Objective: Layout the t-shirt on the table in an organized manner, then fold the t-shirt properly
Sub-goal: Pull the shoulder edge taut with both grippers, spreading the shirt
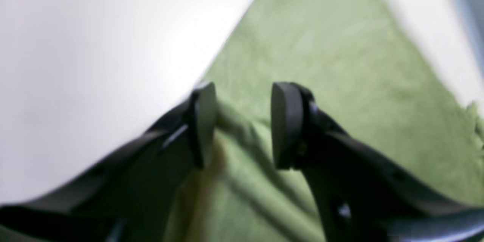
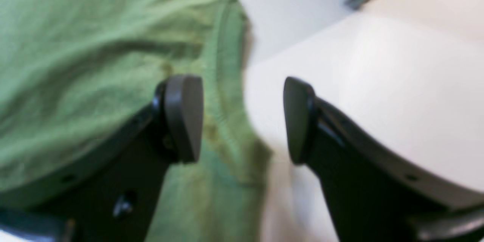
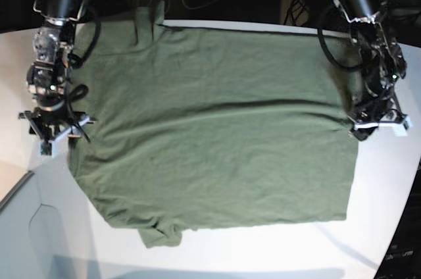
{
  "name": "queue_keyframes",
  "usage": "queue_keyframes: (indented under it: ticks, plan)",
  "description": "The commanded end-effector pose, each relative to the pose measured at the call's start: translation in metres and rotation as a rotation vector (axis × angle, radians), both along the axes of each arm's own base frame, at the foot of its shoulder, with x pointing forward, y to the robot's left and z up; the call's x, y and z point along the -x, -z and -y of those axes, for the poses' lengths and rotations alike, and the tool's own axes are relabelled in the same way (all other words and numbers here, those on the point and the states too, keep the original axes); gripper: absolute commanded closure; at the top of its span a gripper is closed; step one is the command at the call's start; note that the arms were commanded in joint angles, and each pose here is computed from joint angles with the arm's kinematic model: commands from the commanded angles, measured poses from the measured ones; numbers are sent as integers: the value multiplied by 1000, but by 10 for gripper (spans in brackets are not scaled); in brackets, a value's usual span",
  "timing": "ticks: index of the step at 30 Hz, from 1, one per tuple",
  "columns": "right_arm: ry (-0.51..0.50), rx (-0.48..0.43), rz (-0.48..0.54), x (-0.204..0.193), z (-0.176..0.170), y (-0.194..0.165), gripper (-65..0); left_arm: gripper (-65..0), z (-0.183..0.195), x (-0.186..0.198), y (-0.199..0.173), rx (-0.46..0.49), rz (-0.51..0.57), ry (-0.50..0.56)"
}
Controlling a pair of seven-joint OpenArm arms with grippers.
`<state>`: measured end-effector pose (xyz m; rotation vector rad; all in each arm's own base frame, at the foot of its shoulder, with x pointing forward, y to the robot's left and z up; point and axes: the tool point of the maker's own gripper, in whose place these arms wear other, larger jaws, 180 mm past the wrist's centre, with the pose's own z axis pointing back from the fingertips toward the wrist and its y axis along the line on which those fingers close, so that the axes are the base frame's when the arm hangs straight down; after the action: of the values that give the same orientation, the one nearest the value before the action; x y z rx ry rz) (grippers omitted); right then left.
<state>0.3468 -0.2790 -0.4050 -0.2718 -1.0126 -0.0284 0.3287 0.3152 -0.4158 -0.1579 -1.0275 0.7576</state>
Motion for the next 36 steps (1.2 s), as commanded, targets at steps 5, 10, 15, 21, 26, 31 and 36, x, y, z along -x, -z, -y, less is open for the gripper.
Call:
queue_keyframes:
  ticks: [5, 10, 15, 21, 26, 31, 36]
  plan:
    - [-27, 31, 70, 40, -17, -25, -337, -238, -9, 54, -26, -18, 62, -4]
    - [-28, 5, -13, 89, -33, -3, -338, -239, -31, 114, -6, -1, -22, -74]
    - [-18, -24, -77, 118, -42, 16, -351, -297, -32, 135, 4, -3, -72, -76]
    - [-14, -33, -118, 136, -45, 26, -372, -299, -29, 140, 13, -51, -125, -56]
    - [-12, -33, -150, 151, -44, 32, -372, -300, -16, 152, 32, -81, -204, -40]
    - [-12, -33, -166, 158, -44, 36, -372, -300, -8, 162, 44, -70, -242, -38]
    - [-10, -33, -176, 162, -44, 38, -372, -299, 2, 161, 49, -69, -255, 4]
